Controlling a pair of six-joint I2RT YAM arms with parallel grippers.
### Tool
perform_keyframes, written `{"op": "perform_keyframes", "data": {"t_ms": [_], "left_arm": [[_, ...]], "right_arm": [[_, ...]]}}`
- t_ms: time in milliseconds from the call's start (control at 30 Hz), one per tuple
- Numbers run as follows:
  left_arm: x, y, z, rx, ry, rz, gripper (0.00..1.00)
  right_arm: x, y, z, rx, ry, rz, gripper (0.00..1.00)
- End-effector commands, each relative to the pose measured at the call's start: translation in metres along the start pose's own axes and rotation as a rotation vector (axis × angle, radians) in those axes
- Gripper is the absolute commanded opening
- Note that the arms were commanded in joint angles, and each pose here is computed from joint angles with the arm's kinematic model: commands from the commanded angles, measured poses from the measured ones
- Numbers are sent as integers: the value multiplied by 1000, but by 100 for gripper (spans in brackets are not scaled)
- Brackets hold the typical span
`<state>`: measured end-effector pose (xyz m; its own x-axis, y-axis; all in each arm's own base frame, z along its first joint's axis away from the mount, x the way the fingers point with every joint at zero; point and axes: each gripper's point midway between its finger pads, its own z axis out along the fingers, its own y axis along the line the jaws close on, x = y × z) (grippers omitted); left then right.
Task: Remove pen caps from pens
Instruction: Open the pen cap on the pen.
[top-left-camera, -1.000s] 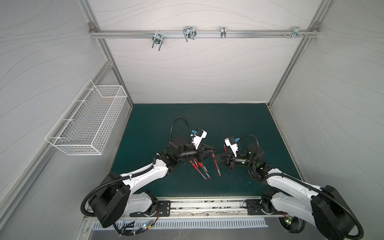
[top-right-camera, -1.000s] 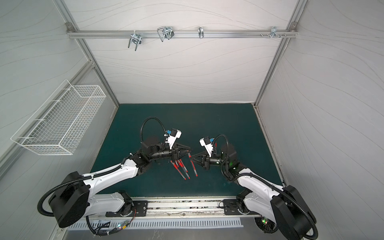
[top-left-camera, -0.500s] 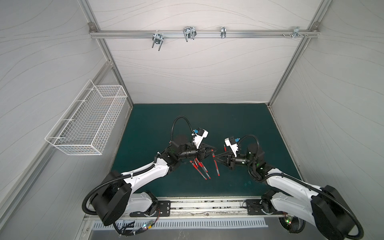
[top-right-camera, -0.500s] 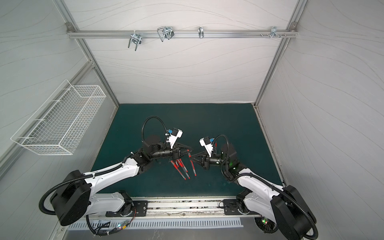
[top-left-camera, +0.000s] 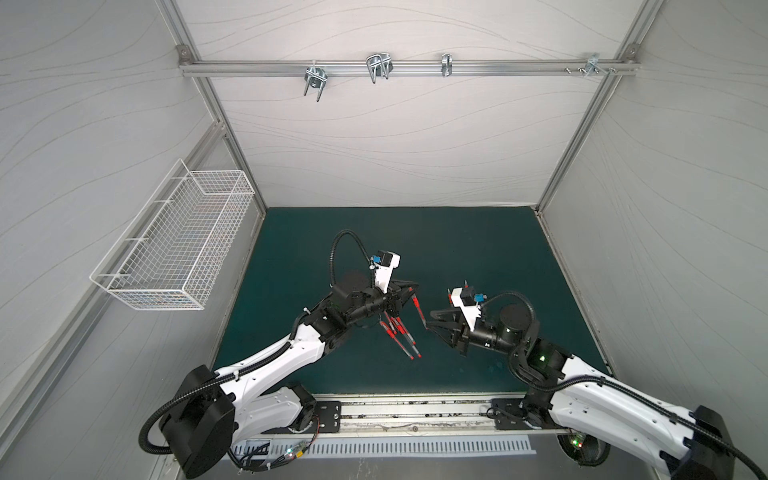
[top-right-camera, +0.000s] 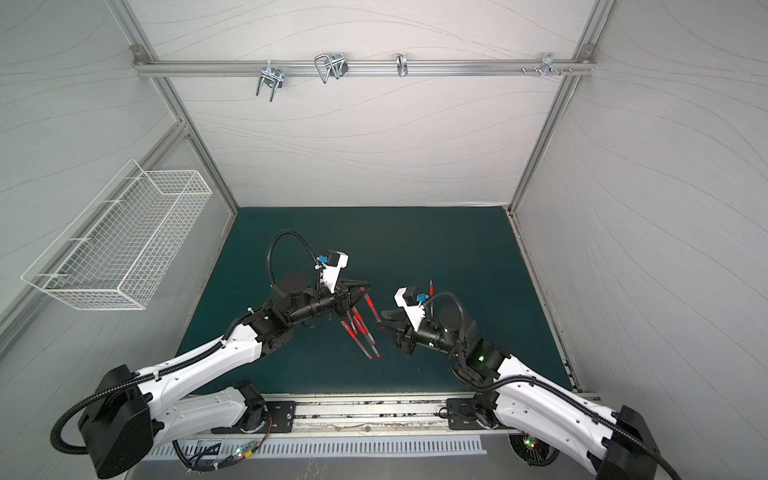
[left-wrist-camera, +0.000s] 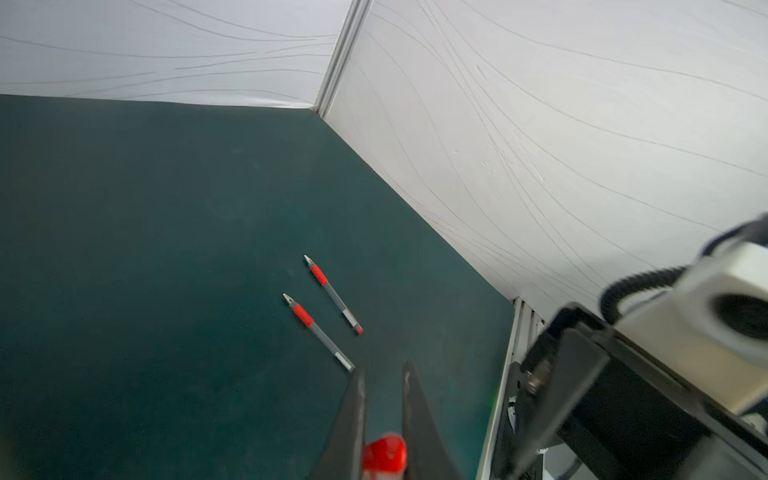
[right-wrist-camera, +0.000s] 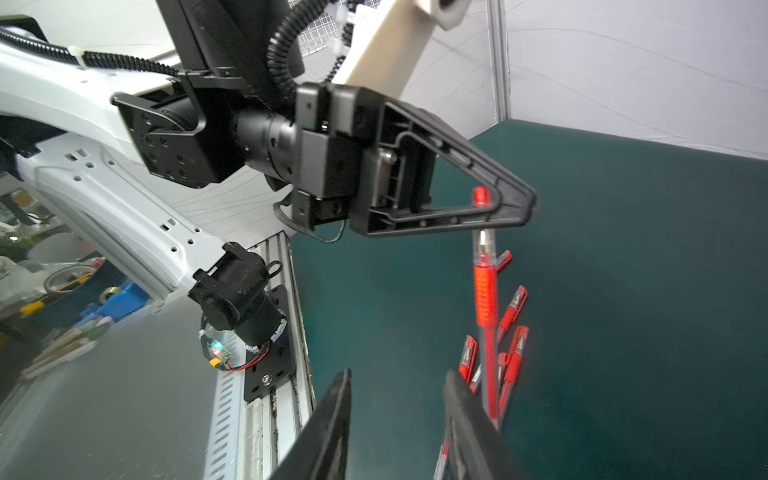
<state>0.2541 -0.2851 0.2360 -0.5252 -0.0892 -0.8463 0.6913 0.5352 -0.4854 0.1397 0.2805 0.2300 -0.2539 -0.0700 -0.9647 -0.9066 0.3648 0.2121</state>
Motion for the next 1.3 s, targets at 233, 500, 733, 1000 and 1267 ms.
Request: {"op": "perform_keyframes", "data": {"t_ms": [233,500,733,1000,1267], "left_arm": [[-5,2,2,-18,-13,16,0],[-4,1,3,-14,-8,13,0],[-3,-2,4,11,-2,12,0],[-1,-6,7,36,9,11,0],[-1,-7,7,48,10,11,0]], "right_arm": [[25,-27,30,389,202,-313,41],[26,-40,33,485,208,-289,41],[30,-43,33,398,213,-183,34],[37,-38,42,296,234,-109,33],[50,-39,53,288,287,-100,31]]}}
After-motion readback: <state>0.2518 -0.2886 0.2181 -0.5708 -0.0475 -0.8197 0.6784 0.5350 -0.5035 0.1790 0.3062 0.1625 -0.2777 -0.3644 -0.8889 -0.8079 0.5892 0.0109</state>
